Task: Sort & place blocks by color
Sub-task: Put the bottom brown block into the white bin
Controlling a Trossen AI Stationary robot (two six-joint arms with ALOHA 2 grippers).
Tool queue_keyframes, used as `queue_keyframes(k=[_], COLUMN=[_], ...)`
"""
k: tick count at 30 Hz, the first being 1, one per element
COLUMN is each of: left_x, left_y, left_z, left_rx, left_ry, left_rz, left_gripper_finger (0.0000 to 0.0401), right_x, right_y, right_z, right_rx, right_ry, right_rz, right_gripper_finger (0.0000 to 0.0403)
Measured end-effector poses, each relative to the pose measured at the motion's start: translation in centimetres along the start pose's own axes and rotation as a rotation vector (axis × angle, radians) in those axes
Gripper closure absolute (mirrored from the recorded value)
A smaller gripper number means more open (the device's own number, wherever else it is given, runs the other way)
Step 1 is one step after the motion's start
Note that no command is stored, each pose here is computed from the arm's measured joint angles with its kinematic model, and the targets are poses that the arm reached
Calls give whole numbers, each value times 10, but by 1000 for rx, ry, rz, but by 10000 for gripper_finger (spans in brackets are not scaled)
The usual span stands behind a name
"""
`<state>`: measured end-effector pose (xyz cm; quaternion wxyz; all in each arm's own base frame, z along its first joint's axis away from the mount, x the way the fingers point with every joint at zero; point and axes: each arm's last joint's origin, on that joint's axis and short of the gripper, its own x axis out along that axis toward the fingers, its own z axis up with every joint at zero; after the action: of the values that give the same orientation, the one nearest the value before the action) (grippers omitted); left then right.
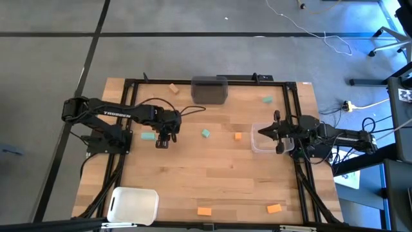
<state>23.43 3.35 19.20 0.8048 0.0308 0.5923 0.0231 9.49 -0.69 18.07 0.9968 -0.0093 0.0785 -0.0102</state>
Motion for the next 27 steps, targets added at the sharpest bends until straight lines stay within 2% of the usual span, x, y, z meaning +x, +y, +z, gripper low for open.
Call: queue_keyframes(k=[6,13,18,23,27], left_x=[7,18,25,30,35], left_y=[0,-1,1,1,0], left_z=[-1,-9,-16,-21,-26], left_rx=[-19,-49,-101,-116,-116], left_ry=[-39,-54,-34,-46,-56], left_rz=[11,22,103,39,42], left_gripper_finger=[236,236,236,236,236], right_x=[-3,0,6,11,15], right_y=[0,-1,-2,-2,-3], right_z=[22,35,41,48,55], right_rx=[-5,-29,-30,-51,-51], right_ry=[-3,30,67,95,107], right_rz=[0,1,3,5,6], right_gripper_finger=[386,386,386,386,386])
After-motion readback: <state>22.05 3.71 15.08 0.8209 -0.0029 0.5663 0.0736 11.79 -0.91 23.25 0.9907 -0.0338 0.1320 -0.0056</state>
